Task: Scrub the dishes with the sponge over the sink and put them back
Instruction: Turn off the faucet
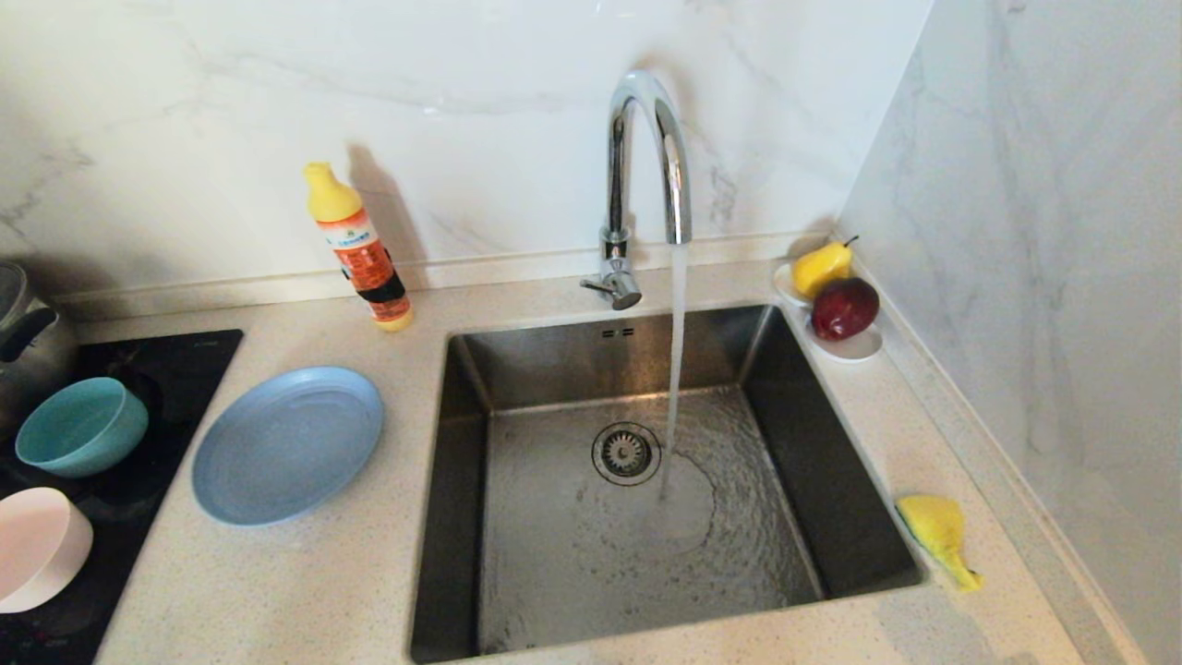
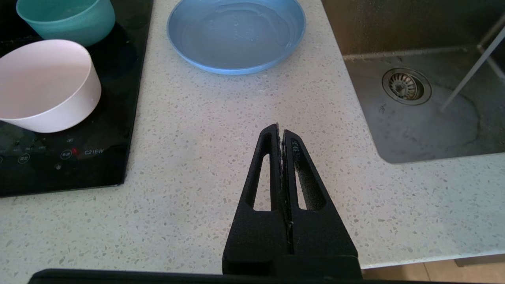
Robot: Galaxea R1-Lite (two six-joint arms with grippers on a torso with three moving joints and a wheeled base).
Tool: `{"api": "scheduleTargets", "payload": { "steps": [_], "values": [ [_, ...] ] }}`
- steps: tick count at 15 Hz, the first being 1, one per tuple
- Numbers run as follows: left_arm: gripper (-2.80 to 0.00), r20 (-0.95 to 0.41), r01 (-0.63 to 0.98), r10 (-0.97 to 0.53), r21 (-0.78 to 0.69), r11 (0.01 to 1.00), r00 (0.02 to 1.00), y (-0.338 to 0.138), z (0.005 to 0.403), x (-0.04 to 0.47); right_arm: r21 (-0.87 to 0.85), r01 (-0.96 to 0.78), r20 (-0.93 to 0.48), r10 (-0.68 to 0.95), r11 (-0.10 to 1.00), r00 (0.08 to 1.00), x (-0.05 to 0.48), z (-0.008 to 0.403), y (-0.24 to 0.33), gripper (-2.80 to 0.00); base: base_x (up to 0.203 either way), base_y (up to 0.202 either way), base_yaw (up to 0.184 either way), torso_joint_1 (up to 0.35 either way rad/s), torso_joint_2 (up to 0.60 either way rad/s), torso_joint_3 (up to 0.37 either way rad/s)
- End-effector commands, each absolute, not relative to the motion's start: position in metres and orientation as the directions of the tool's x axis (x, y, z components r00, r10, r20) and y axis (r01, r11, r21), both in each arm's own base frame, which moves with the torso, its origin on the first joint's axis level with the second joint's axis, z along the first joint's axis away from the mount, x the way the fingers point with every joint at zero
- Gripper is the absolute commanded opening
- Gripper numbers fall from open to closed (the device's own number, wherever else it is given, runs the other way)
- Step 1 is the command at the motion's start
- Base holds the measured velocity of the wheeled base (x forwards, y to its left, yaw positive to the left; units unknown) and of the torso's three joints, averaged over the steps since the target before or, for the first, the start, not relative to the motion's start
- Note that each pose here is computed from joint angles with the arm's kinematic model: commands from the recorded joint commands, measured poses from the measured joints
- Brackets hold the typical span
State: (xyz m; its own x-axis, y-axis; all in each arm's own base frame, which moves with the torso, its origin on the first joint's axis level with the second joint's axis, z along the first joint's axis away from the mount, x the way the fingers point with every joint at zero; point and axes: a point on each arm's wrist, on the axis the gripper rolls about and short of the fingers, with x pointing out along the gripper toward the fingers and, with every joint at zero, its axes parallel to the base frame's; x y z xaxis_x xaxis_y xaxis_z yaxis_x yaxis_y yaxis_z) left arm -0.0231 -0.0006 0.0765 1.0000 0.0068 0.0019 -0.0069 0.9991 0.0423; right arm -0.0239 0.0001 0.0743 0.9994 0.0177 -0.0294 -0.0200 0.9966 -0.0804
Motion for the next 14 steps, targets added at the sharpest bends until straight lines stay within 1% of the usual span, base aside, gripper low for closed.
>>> {"api": "scheduleTargets", "payload": {
  "steps": [1,5,7,8,10,12,14],
  "values": [
    [-2.8,0.0,-0.006,0.006,0.043,0.999,1.0,-0.001,0.076,-0.023,-0.082,-0.021,-0.031,0.018,0.996,0.999,-0.024,0.074,0.0,-2.8,0.0,0.0,0.0,0.0,0.0,0.0],
    [-2.8,0.004,-0.006,0.005,0.045,0.999,1.0,-0.001,0.077,-0.023,-0.081,-0.021,-0.031,0.018,0.997,0.999,-0.024,0.074,0.0,-2.8,0.0,0.0,0.0,0.0,0.0,0.0],
    [-2.8,0.097,0.024,-0.028,0.045,0.999,0.995,-0.002,0.105,-0.032,-0.081,-0.021,-0.031,0.018,0.997,0.999,-0.024,0.074,0.0,-2.8,0.0,0.0,0.0,0.0,0.0,0.0],
    [-2.8,0.145,0.078,-0.085,0.053,0.996,0.986,-0.003,0.127,-0.039,-0.081,-0.021,-0.031,0.018,0.996,0.999,-0.024,0.074,0.0,-2.8,0.0,0.0,0.0,0.0,0.0,0.0],
    [-2.8,0.133,0.228,-0.231,0.043,0.973,0.964,-0.006,0.171,-0.037,-0.081,-0.021,-0.031,0.018,0.997,0.999,-0.024,0.074,0.0,-2.8,0.0,0.0,0.0,0.0,0.0,0.0],
    [-2.8,0.061,0.415,-0.413,-0.023,0.909,0.909,-0.01,0.216,-0.014,-0.081,-0.021,-0.031,0.018,0.997,0.999,-0.024,0.074,0.0,-2.8,0.0,0.0,0.0,0.0,0.0,0.0],
    [-2.8,-0.046,0.576,-0.585,-0.125,0.808,0.81,-0.013,0.245,0.028,-0.081,-0.021,-0.031,0.018,0.997,0.999,-0.024,0.074,0.0,-2.8,0.0,0.0,0.0,0.0,0.0,0.0]
  ]
}}
